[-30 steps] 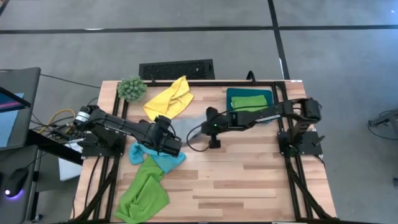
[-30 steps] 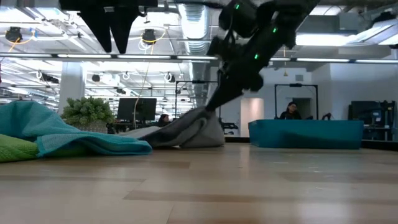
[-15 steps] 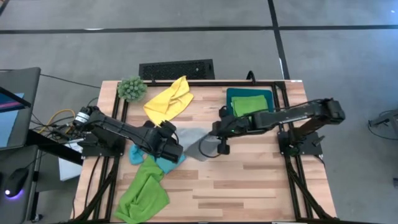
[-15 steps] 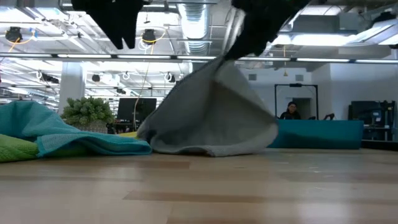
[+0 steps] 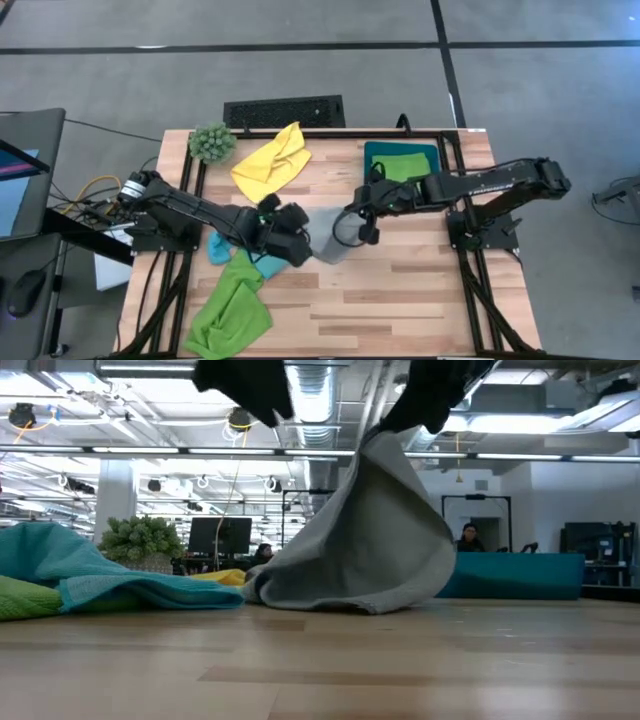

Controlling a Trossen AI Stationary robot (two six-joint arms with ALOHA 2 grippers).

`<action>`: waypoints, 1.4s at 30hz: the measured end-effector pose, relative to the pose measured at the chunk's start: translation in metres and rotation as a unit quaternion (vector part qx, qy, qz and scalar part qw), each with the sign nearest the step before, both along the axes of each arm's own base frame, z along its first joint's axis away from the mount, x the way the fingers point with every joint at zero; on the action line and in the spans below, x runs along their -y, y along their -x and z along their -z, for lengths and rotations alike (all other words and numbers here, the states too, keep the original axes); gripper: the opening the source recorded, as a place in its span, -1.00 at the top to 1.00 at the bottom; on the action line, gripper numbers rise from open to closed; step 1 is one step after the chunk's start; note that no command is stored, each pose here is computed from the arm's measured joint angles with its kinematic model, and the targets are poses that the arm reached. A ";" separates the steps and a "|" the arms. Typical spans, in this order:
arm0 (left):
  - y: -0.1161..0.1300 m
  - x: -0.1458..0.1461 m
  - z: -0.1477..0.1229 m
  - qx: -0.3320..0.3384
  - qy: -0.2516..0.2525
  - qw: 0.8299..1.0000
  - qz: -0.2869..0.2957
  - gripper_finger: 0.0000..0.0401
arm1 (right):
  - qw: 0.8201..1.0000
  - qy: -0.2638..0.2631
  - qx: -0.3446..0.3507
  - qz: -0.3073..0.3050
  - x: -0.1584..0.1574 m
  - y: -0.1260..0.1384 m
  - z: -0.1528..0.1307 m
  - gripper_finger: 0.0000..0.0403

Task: Fold microfiber towels
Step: Fold the dark white microfiber cloth

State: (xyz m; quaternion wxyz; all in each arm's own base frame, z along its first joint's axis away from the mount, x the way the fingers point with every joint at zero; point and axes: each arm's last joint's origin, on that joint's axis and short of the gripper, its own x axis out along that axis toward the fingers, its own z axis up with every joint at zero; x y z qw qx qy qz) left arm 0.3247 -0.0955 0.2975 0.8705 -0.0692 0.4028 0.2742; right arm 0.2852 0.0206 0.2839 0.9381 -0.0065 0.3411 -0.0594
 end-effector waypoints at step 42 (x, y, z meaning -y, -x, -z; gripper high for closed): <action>-0.008 0.013 0.013 0.054 -0.129 0.989 0.044 0.18 | 0.990 0.093 0.087 0.064 0.074 -0.006 -0.115 1.00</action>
